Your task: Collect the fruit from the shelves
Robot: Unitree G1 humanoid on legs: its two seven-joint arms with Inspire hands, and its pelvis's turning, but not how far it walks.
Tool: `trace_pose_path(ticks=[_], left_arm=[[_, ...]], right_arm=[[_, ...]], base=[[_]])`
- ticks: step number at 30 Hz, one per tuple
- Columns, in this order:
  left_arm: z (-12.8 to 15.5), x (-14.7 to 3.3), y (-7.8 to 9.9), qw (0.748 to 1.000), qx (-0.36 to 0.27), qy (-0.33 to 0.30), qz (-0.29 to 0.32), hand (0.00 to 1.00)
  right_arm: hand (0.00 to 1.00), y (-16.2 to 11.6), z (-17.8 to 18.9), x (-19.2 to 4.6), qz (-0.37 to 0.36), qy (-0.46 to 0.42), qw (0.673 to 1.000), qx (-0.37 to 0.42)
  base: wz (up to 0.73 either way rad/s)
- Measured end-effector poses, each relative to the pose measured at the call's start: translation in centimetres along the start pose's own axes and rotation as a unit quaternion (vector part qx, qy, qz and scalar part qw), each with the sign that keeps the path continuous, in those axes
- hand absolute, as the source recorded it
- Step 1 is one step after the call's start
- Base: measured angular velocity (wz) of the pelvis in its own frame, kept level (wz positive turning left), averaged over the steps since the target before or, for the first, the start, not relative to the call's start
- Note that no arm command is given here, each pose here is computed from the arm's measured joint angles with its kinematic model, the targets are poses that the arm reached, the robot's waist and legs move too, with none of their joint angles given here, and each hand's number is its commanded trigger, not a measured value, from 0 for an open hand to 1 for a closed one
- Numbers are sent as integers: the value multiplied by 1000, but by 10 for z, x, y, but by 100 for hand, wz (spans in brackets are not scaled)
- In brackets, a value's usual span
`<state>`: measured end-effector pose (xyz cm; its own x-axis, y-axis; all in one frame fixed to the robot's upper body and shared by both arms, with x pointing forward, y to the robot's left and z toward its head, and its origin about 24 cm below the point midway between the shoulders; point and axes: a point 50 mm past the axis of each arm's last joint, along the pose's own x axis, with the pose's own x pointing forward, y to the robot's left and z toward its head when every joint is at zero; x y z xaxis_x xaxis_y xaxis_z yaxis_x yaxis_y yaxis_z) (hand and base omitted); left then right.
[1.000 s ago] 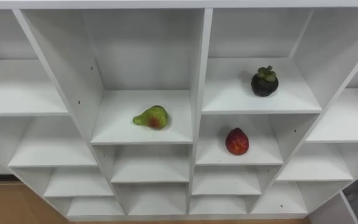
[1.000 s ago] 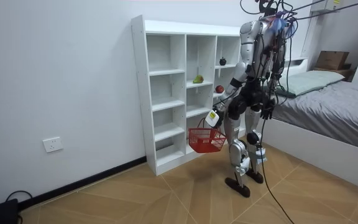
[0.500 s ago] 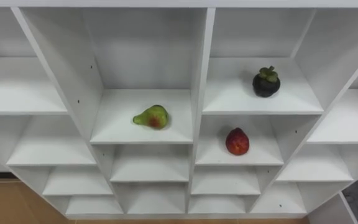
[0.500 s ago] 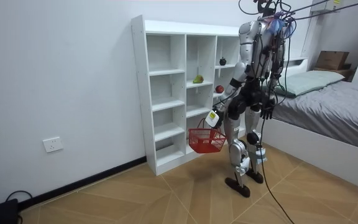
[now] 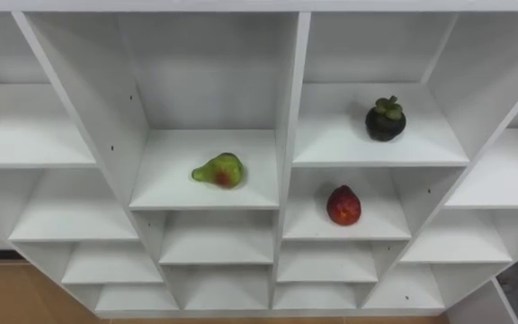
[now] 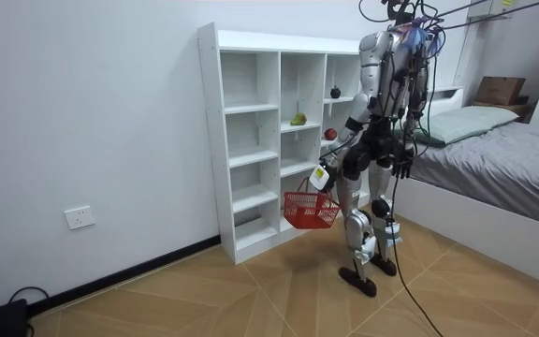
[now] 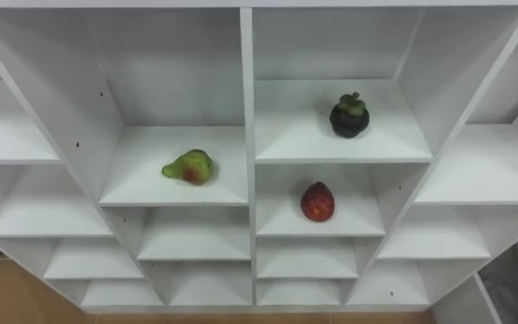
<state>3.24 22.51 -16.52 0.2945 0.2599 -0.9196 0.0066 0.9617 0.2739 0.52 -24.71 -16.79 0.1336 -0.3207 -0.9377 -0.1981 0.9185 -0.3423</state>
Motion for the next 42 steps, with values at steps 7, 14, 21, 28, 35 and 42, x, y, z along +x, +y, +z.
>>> trace_pose_path(ticks=[7,14,21,28,35,42], left_arm=[[11,1,11,1000,5,-28,11,100],[26,1,14,998,4,-65,16,100],[28,0,14,997,8,-79,16,100],[27,-2,10,996,5,-91,3,100],[32,-3,9,994,7,-107,-8,100],[30,-4,8,993,8,-116,-9,100]], right_arm=[[0,-13,34,-2,-30,-91,995,37],[0,-16,71,-15,-38,-202,975,88],[0,-11,91,-39,-36,-292,952,87],[0,-24,128,-81,-46,-425,897,111],[0,-38,159,-117,-50,-522,843,121],[0,-47,175,-149,-74,-590,793,130]], base=[[-4],[-8],[-8],[0],[0],[-1]])
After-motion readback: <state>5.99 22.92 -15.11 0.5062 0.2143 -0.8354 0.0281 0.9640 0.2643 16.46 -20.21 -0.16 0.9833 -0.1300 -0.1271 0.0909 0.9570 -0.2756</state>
